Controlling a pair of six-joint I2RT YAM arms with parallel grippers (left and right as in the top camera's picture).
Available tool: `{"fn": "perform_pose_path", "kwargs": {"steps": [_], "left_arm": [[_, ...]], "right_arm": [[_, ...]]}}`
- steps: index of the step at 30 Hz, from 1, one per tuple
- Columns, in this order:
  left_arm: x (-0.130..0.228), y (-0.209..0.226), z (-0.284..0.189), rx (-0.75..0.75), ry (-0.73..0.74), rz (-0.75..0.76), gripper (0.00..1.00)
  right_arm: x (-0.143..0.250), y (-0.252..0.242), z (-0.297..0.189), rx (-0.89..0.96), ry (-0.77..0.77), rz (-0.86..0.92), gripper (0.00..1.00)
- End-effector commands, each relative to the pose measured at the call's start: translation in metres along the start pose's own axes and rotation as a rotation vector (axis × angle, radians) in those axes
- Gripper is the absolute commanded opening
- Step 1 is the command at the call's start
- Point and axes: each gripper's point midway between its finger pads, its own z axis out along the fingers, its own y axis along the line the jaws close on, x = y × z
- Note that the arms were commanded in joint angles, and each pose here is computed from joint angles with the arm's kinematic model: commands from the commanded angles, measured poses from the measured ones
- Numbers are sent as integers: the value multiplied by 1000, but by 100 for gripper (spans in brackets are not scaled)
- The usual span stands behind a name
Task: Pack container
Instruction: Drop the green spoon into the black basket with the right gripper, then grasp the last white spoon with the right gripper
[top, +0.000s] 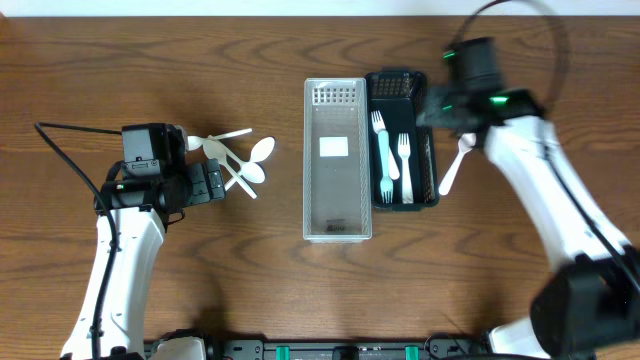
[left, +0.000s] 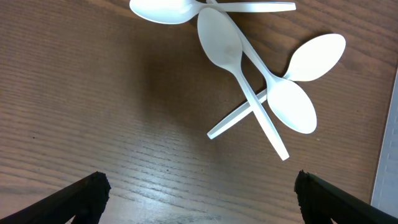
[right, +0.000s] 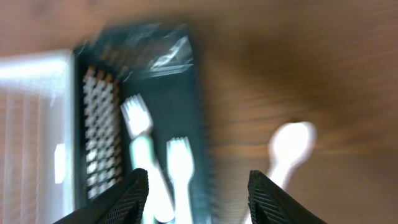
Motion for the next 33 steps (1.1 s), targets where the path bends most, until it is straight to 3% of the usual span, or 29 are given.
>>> {"fn": "perform_pose_path", "kwargs": {"steps": [1,5,14,18,22,25,29,33], "left_arm": [[-6,2,-3,-13,-12,7,98],[-6,2,-3,-13,-12,7,98],[-6,2,-3,-13,-12,7,98],[-6,2,-3,-13,-12,7,98],[-6,2,-3,-12,-12,7,98],[-6,2,-3,-13,-12,7,98],[-6,2,-3,-13,-12,8,98],[-6,2,-3,-13,-12,7,98]], "right_arm": [[3,-58,5,156,29,165,53],[39,-91,40,236,163,257,54],[94,-79,117,206,366,246,59],[113,-81,134,206,429,241,54],[119,-82,137,210,449,219,37],[117,-82,134,201,446,186,2],[90,-80,112,197,374,142,1],[35,-66,60,134,201,102,1]]}}
